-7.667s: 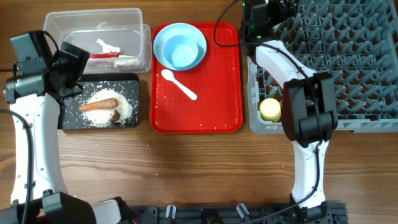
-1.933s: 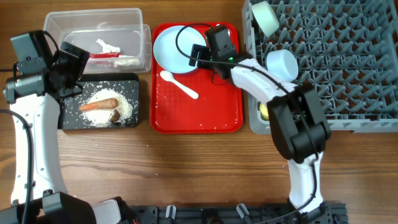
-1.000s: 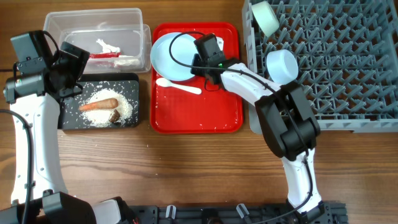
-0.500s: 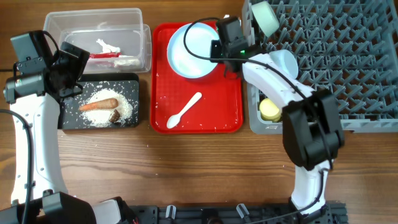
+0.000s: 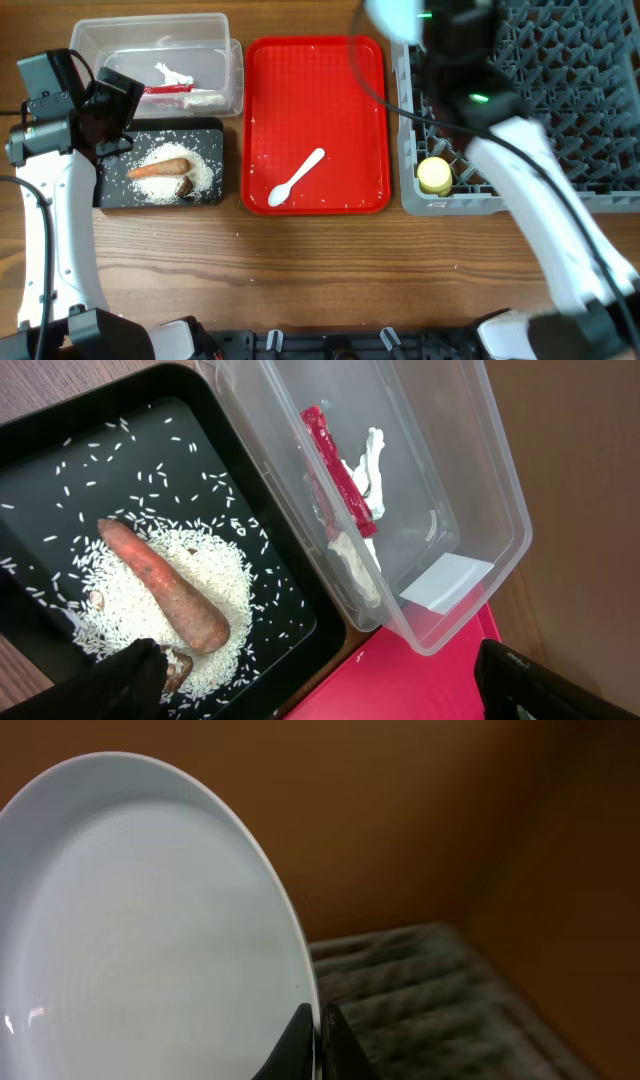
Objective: Sort waste into correct bins and load items into the dishwasher rack
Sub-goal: 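Stand the blue plate upright in the dish rack with the right gripper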
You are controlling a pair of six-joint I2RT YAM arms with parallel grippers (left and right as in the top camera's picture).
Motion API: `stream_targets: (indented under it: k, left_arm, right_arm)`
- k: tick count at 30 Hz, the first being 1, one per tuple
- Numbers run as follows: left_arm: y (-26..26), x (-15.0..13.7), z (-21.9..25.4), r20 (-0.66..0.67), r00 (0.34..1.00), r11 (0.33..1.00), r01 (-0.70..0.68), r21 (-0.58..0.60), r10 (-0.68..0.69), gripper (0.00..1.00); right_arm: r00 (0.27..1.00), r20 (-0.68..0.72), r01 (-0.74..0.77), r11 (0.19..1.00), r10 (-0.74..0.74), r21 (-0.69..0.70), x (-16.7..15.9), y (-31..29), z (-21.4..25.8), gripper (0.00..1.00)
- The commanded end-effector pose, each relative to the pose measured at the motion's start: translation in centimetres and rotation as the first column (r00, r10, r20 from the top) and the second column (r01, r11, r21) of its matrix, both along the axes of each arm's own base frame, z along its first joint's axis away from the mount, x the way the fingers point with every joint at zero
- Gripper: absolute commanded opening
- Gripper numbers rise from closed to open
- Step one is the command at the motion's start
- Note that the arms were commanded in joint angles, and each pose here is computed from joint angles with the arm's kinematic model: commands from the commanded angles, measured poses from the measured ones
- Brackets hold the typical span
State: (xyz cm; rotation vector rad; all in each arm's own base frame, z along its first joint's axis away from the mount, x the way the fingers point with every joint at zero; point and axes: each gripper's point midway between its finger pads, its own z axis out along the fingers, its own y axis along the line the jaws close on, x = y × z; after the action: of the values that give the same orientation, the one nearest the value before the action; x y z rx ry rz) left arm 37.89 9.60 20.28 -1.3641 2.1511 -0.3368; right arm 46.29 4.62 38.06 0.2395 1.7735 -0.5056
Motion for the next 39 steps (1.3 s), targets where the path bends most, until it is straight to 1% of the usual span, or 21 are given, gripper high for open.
stream_targets:
  k: [1,5,8,10,13,15,19,22,25,28,33,39]
  left_arm:
    - [-0.1,0.1,0.5,0.013,1.000,1.000,0.022,0.009,-0.022,1.00]
    - [-0.1,0.1,0.5,0.013,1.000,1.000,0.022,0.009,-0.022,1.00]
    - [-0.1,0.1,0.5,0.013,1.000,1.000,0.022,0.009,-0.022,1.00]
    - [-0.1,0.1,0.5,0.013,1.000,1.000,0.022,0.009,-0.022,1.00]
    - [-0.1,0.1,0.5,0.013,1.000,1.000,0.022,0.009,-0.022,1.00]
    - [-0.1,0.1,0.5,0.013,1.000,1.000,0.022,0.009,-0.022,1.00]
    - [-0.1,0.1,0.5,0.013,1.000,1.000,0.022,0.009,-0.022,1.00]
    - [-0.1,0.1,0.5,0.013,1.000,1.000,0.022,0.009,-0.022,1.00]
    - [-0.1,0.1,0.5,0.013,1.000,1.000,0.022,0.009,-0.022,1.00]
    - [-0.1,0.1,0.5,0.013,1.000,1.000,0.022,0.009,-0.022,1.00]
    - [-0.1,0.1,0.5,0.013,1.000,1.000,0.022,0.009,-0.022,1.00]
    - [-0.1,0.1,0.5,0.013,1.000,1.000,0.022,0.009,-0.022,1.00]
  right_arm:
    - [0.966,-0.032,0.244,0.943,-0.257,-0.225,-3.6,-8.1,3.6,0.04]
    - [0.929,-0.154,0.257,0.887,-0.336,-0.384,-3.6,-12.1,2.3,0.04]
    - [0.904,-0.242,0.214,0.863,-0.352,-0.457,-2.7,-14.0,0.4,0.04]
    - [0.900,-0.289,0.161,0.866,-0.325,-0.473,-1.6,-14.6,-0.9,0.04]
    - [0.897,-0.371,0.032,0.871,-0.242,-0.490,0.5,-14.3,-3.2,0.04]
    - [0.877,-0.430,-0.044,0.856,-0.213,-0.516,1.6,-14.1,-4.8,0.04]
    - [0.822,-0.524,-0.133,0.821,-0.221,-0.555,3.2,-14.1,-8.3,0.04]
    - [0.798,-0.558,-0.152,0.820,-0.228,-0.552,4.1,-14.2,-10.5,0.04]
    - [0.786,-0.560,-0.129,0.816,-0.262,-0.563,4.7,-14.8,-11.8,0.04]
    - [0.792,-0.533,-0.084,0.812,-0.297,-0.577,5.0,-15.4,-11.8,0.04]
    - [0.817,-0.486,-0.035,0.814,-0.312,-0.580,5.3,-16.5,-10.8,0.04]
    - [0.807,-0.548,-0.136,0.834,-0.220,-0.535,6.2,-15.9,-13.0,0.04]
